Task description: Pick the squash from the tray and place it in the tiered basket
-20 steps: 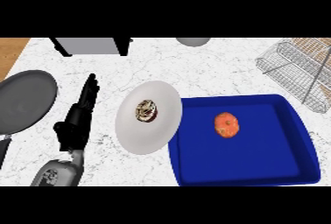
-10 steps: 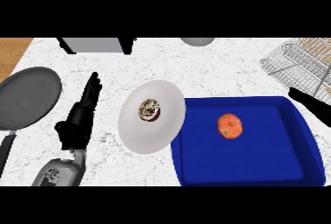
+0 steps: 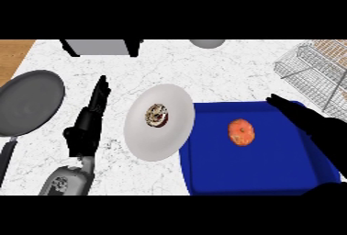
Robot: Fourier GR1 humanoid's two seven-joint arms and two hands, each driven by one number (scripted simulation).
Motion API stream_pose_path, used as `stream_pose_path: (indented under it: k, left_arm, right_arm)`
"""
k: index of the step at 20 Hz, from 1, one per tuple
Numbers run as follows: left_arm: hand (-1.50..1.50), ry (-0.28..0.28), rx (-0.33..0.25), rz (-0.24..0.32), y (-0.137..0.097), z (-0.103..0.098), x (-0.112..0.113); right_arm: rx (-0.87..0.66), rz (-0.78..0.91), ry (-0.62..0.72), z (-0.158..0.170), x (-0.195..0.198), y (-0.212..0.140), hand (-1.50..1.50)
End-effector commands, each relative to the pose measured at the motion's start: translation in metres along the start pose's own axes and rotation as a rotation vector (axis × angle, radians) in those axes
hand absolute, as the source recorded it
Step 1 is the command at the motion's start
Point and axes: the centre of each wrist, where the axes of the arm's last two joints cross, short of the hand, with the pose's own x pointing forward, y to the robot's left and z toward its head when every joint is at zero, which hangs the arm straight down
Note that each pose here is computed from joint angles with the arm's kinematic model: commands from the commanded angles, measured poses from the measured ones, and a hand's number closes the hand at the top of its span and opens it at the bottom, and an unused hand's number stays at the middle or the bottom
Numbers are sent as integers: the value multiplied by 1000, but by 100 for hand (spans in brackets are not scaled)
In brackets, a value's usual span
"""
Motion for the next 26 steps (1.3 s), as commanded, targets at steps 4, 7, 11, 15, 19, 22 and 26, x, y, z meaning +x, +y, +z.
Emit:
stream_pose_path:
  k: [4,7,11,15,19,22,26]
  left_arm:
    - [0,1,16,-8,-3,-8,0]
    - [0,17,-4,9,-7,2,8]
    - [0,17,19,-5,-3,12,-22]
    - [0,1,-1,-10,-2,4,5]
    - [0,11,-9,-2,11,7,3]
    - [0,4,11,-12,-5,11,-4]
    - [0,21,-10,-6,-17,-2,-18]
  right_arm:
    - [74,45,95,-14,-3,15,-150]
    - [79,74,114,-15,-8,20,-150]
    - [47,124,123,-2,5,38,-150]
    - [50,152,132,-28,1,20,-150]
    - [90,202,112,-18,-15,38,-150]
    - [52,262,63,-28,3,26,-150]
    - [30,311,61,-35,-8,43,-150]
